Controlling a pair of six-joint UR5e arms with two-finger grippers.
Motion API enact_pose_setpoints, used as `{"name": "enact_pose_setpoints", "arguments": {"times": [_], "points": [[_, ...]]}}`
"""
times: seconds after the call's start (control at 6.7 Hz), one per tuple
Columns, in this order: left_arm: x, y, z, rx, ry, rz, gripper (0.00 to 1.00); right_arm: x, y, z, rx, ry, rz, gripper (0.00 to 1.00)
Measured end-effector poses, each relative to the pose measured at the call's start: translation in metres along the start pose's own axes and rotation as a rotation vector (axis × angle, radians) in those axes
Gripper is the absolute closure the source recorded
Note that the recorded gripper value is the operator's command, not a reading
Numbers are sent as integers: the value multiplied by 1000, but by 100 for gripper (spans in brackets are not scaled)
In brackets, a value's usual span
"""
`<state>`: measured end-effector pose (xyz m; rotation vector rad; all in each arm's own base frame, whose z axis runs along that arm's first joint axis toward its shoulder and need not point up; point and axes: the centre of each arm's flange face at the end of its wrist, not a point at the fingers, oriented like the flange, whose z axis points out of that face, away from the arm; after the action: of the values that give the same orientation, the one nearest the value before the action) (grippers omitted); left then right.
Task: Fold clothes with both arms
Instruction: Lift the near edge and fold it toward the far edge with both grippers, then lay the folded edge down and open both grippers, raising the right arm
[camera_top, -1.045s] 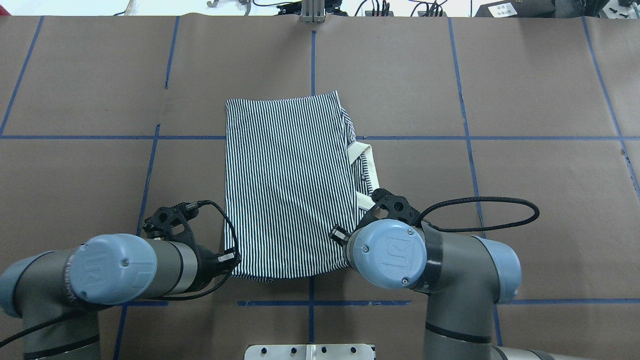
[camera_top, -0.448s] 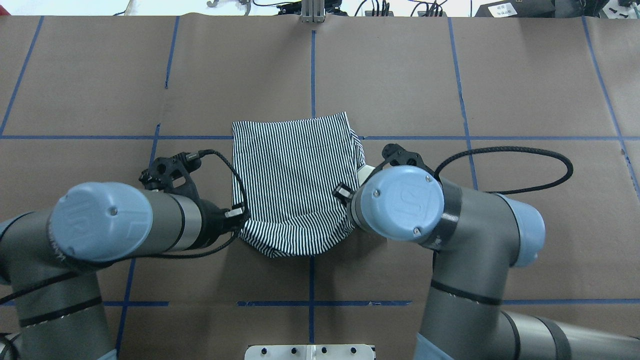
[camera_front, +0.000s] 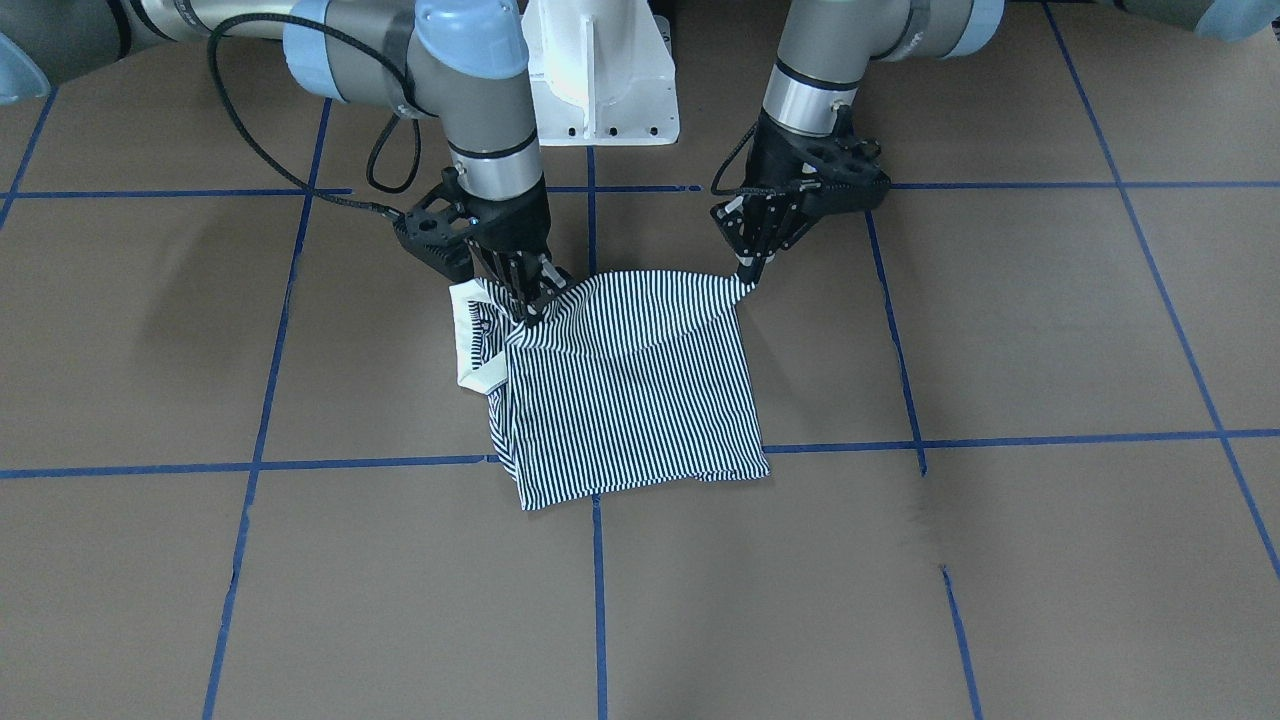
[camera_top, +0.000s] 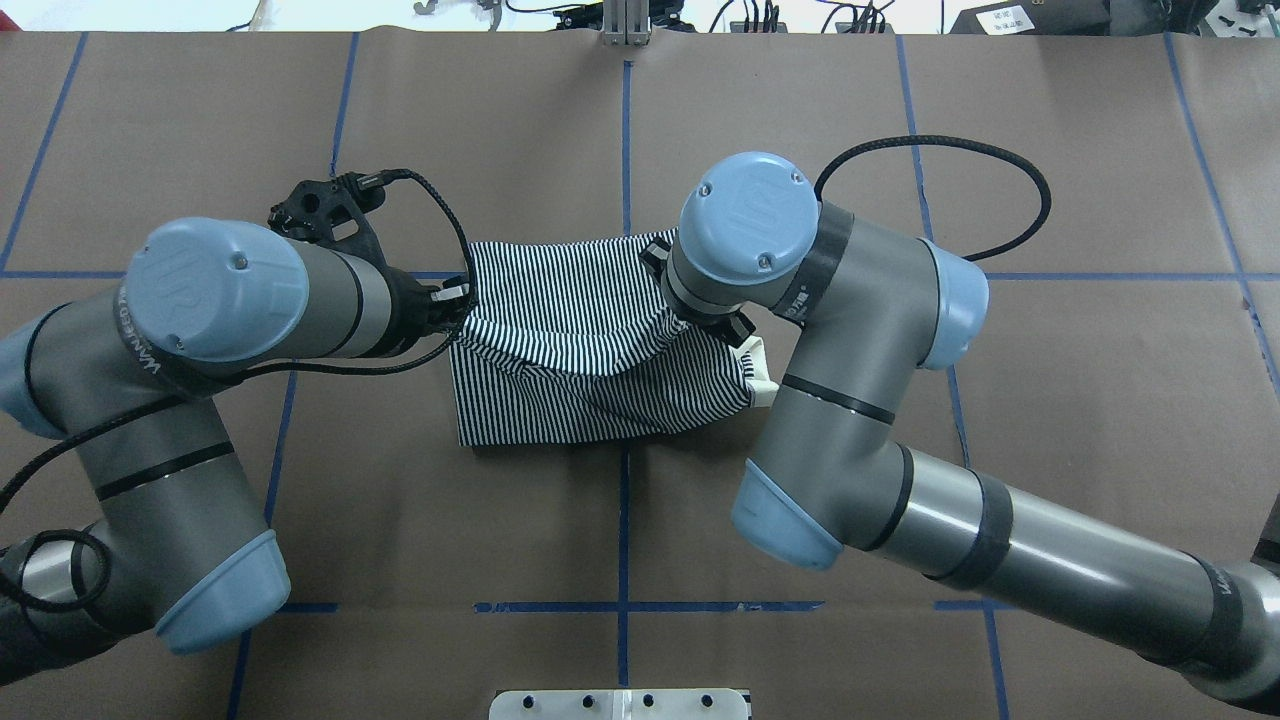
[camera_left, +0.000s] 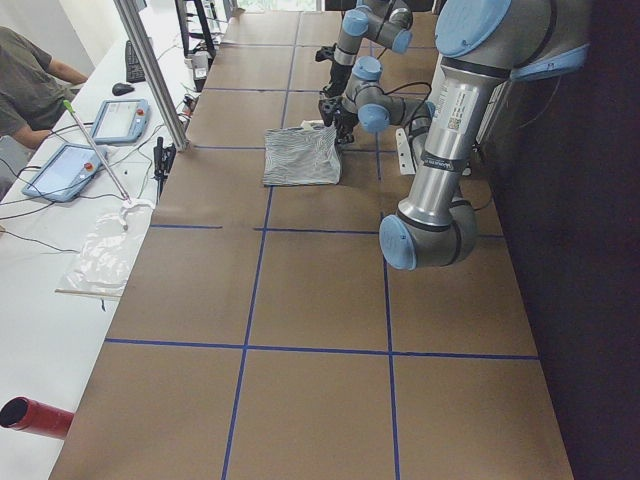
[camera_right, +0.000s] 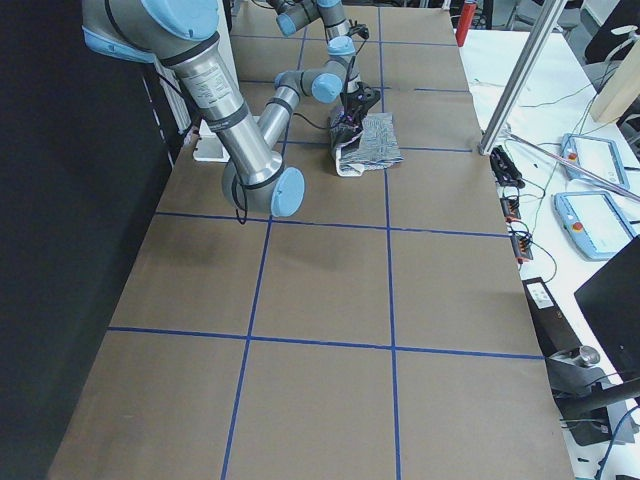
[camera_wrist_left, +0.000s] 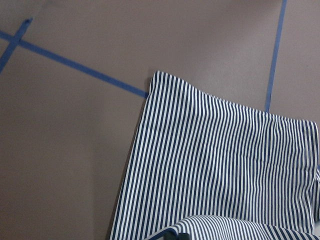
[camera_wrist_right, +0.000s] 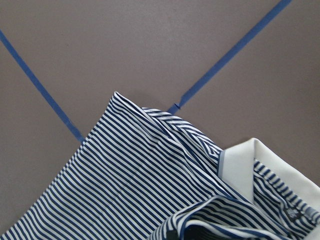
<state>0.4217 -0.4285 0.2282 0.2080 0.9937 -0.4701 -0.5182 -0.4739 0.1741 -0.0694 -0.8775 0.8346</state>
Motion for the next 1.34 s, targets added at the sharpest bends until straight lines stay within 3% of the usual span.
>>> {"name": "enact_pose_setpoints", "arguments": {"times": [0.15,0.3,0.45,0.75,0.9,1.05,1.19,1.34], "points": [[-3,-15,26,18,2,-1,100,-17,-16,24,0,2,17,84],[-2,-25,59,26,-6,0,97,-32,-30,49,1,7,29,5],[-3,-35,92,36,-15,10,47,-51,-47,77,-1,5,35,0],[1,-91,144,92,-31,50,42,-86,-98,111,-7,-11,2,0],[3,-115,147,118,-9,57,41,-96,-122,106,-25,-20,-5,0],[8,-126,142,130,17,58,47,-100,-136,99,-47,-25,-12,0],[15,-128,128,134,49,60,99,-98,-142,94,-60,-33,-23,0],[26,-120,112,109,70,61,100,-86,-144,89,-70,-46,-40,0]]}}
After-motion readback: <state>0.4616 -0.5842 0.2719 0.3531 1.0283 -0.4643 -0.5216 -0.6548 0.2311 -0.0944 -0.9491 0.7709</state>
